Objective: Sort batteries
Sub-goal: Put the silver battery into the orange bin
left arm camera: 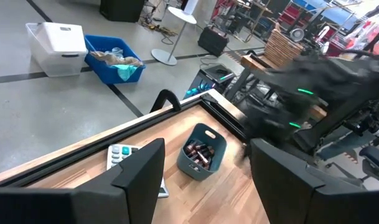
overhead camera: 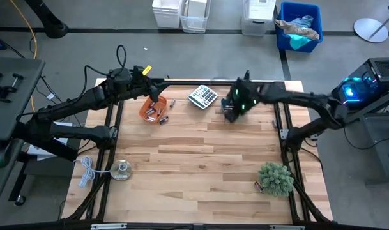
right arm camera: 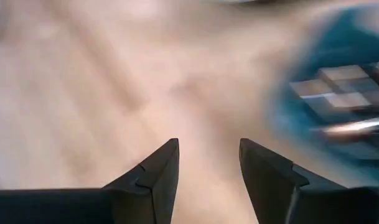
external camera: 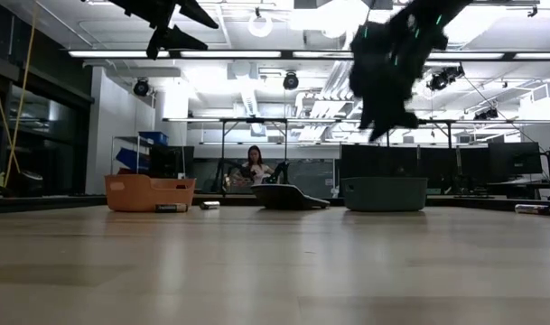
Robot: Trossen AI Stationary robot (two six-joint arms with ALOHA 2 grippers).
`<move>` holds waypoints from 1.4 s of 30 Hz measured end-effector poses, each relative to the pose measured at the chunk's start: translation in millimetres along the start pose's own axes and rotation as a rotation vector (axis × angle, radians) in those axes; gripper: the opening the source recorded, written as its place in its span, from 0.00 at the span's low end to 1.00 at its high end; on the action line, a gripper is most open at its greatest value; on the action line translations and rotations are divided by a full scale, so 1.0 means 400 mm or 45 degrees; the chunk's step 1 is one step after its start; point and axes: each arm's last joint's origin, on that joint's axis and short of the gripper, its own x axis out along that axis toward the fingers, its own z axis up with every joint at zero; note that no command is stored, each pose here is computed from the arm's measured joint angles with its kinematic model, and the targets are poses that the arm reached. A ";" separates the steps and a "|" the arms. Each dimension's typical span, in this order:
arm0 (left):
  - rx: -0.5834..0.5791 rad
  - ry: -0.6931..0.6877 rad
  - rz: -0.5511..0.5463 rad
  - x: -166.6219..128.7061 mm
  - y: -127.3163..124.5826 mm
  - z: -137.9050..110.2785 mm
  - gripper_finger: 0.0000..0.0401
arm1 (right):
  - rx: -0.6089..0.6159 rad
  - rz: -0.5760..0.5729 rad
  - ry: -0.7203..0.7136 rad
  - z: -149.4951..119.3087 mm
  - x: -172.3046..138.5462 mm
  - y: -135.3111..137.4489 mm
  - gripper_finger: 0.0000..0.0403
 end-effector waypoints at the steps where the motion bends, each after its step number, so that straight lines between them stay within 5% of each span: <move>1: 0.000 0.000 0.000 0.000 0.000 0.000 0.55 | -0.040 0.055 0.019 -0.020 -0.005 0.042 0.41; 9: 0.051 -0.008 -0.004 0.000 -0.001 0.002 0.55 | -0.138 0.127 0.478 -0.316 0.037 0.343 0.41; 15: 0.056 0.002 -0.027 0.000 -0.002 0.001 0.55 | 0.007 -0.166 1.072 -0.510 0.114 0.386 0.41; 26: 0.074 0.008 -0.039 0.000 -0.003 0.001 0.55 | 0.002 -0.370 1.236 -0.519 0.275 0.338 0.41; 42: 0.066 0.009 -0.040 0.000 -0.003 0.001 0.55 | 0.004 -0.464 1.375 -0.554 0.332 0.315 0.41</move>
